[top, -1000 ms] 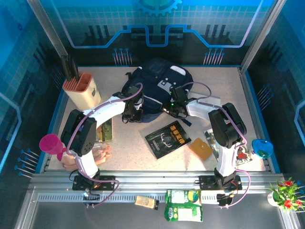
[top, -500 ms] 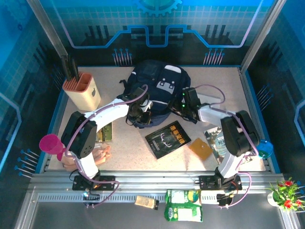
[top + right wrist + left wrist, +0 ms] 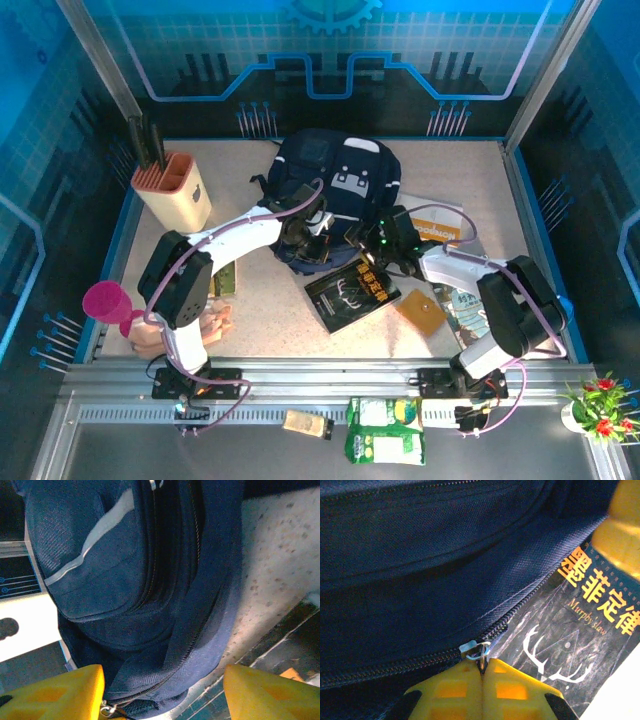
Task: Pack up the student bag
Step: Unzip the student bag at the top-center of the table.
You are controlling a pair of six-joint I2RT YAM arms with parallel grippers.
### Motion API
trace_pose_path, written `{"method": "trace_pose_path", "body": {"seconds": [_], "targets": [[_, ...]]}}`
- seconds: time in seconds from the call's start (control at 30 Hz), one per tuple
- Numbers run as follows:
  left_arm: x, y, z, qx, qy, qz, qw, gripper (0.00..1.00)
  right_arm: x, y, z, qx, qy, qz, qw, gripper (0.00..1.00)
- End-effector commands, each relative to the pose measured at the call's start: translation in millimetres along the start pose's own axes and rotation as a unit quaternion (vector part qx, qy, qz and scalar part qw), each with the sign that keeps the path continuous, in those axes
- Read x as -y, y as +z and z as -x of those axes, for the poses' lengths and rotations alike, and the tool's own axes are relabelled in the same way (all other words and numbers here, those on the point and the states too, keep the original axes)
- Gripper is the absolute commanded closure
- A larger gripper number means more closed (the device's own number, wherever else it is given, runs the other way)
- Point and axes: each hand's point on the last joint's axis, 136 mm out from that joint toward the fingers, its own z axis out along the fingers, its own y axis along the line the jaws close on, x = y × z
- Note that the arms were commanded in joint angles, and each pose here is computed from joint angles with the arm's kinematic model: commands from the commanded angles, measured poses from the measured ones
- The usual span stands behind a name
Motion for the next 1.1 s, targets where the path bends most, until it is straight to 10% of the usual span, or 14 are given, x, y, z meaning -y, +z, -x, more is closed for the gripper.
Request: {"method": "trace_pose_path", "body": {"seconds": [0.0,0.57,0.83,1.07], "targets": [[15,-4,0,-0.004,0.002,-0.026,1.000,1.00,-8,13,-6,-0.016,0.030,-0.004,0.999,0.36],[-41,-15,-13,-0.009,-0.004,0.093,0.996,1.00,-3,35,14,0.014,-0.056,-0.071,0.996,0.84],[-89,-28,-28,-0.013,-0.045,0.129,0.991,1.00,-25,38,37,0.027,-0.145,-0.070,0.987,0.87],[-32,-10,-19,-0.017,-0.023,0.026,0.999,1.00,-32,43,80,0.027,-0.141,-0.040,0.989,0.88]]}}
